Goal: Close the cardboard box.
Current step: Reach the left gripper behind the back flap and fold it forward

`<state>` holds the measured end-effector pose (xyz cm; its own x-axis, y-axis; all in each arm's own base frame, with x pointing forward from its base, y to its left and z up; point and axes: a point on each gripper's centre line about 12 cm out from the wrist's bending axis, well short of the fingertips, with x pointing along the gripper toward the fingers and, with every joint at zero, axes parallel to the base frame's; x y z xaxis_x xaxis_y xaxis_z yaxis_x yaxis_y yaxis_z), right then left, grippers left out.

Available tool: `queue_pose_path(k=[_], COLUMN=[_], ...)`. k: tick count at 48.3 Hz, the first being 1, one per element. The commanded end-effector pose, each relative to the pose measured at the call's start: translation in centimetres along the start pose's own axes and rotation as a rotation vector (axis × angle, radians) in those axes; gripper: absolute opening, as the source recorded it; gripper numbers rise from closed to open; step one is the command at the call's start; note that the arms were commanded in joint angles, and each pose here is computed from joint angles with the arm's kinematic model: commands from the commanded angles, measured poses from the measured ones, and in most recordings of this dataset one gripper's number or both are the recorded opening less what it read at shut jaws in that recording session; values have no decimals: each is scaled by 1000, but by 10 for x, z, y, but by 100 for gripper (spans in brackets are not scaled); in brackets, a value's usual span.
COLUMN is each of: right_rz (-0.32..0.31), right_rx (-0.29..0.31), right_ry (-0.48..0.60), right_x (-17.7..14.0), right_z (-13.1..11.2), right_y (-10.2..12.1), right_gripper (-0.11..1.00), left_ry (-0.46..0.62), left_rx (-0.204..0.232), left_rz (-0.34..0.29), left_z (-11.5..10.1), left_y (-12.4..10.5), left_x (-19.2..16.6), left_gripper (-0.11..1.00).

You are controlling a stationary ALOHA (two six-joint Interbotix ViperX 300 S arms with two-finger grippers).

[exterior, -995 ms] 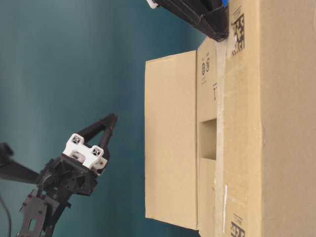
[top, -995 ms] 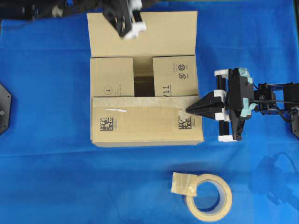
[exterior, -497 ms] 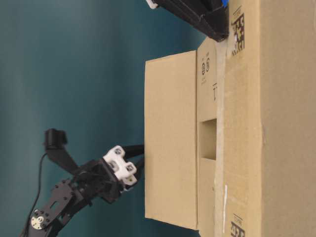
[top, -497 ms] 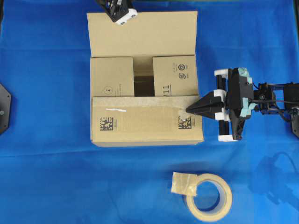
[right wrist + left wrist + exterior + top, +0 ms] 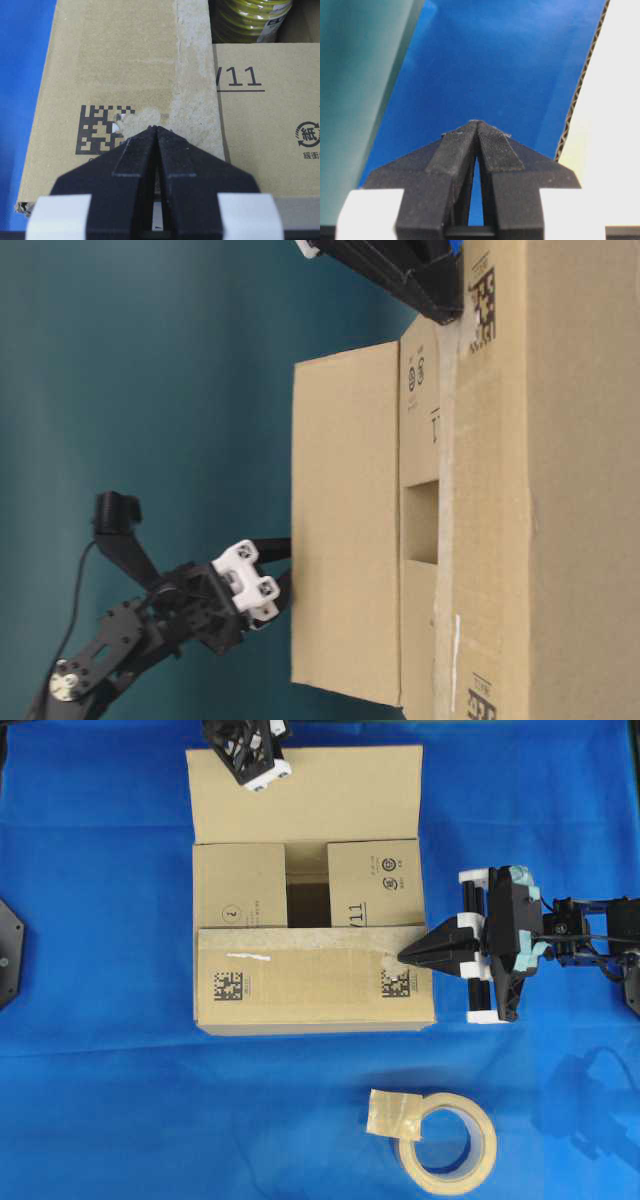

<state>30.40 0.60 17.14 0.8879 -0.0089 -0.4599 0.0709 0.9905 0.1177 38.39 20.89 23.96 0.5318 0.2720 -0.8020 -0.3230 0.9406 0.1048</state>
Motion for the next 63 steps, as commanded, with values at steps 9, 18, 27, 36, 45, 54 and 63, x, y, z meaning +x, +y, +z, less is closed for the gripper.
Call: queue_pose_path(k=[9,18,27,36,45,54,63], right_rz=[1,2,1,-2,-4,-6,-8], right_rx=[1,2,1,4,4,6,5], right_ry=[-32,-34,-34,-36,-37,-42,-43], right_x=[0,0,0,0,0,0,0], right_z=[8,9,9,10,10,11,11], right_y=[1,1,1,-1,-1,-2,-2], right_gripper=[0,0,0,0,0,0,0], left_ry=[-64,-63,-49,-50,-56,-75,-99], left_rx=[40,36,58,67,61,57,23], left_rz=[-38,-68,-93,-125,-159,-191,-213], left_z=[19,17,7,-3,-11,-22,-40], left_y=[-30,-48,-64,-85,-107,-126,-140], left_x=[-42,-57,-59,-61,-64,-63,-54], left_gripper=[0,0,0,0,0,0,0])
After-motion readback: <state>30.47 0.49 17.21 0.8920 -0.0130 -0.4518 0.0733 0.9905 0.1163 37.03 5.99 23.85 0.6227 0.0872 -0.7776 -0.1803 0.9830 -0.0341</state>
